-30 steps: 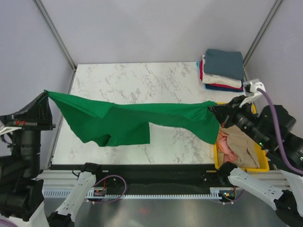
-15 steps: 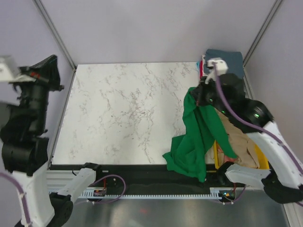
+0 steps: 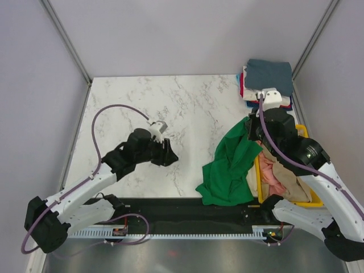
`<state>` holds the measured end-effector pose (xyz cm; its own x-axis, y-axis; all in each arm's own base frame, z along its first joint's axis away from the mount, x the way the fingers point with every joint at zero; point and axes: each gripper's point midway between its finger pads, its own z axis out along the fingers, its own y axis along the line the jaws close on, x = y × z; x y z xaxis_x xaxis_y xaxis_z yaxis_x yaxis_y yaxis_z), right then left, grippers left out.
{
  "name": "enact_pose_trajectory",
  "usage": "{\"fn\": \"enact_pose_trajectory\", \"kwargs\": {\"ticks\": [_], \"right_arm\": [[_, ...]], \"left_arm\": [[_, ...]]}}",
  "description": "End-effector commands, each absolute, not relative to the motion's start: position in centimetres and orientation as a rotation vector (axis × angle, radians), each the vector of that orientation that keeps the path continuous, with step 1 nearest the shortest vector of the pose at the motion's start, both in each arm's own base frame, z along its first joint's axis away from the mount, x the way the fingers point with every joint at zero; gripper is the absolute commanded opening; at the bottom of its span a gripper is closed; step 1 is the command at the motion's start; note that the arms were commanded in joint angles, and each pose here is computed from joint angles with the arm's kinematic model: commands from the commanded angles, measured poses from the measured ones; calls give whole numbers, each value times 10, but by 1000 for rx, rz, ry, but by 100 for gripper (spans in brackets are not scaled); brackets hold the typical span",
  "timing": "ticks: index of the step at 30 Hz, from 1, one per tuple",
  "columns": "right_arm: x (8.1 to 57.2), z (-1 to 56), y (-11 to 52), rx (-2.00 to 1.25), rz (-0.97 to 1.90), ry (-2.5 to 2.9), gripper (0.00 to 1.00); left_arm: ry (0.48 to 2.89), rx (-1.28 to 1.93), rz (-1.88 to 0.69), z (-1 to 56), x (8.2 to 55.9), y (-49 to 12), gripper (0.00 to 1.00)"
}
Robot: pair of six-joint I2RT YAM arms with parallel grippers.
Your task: Fold and stack the t-shirts
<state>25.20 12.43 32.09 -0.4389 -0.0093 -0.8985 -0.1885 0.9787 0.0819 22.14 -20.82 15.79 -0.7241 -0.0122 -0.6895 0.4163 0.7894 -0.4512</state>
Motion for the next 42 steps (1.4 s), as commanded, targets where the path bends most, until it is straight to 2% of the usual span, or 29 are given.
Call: {"fn": "enact_pose_trajectory", "kwargs": {"ticks": [1, 2, 5, 11, 15, 19, 32, 42], "right_arm": [[254, 301, 91, -88, 8, 2041, 0], [255, 296, 83, -66, -25, 2052, 0], [258, 276, 72, -30, -47, 2100, 0], [265, 256, 74, -11, 22, 2140, 0], [264, 256, 74, -17, 36, 2138, 0], [263, 262, 76, -24, 66, 2128, 0], [260, 255, 77, -41, 74, 2145, 0], [259, 261, 81, -48, 111, 2128, 0]], "left_arm": [[2042, 339, -956, 206, 213, -265, 54], [2041, 430, -1000, 205, 187, -289, 54], [2035, 514, -1056, 207, 153, -333, 54], [2125, 772, -1012, 159, 111, -418, 54], [2146, 846, -906, 132, 111, -452, 54], [2137, 908, -921, 125, 110, -483, 53], [2206, 1002, -832, 69, 105, -501, 52], [2236, 947, -658, 46, 124, -495, 48]]}}
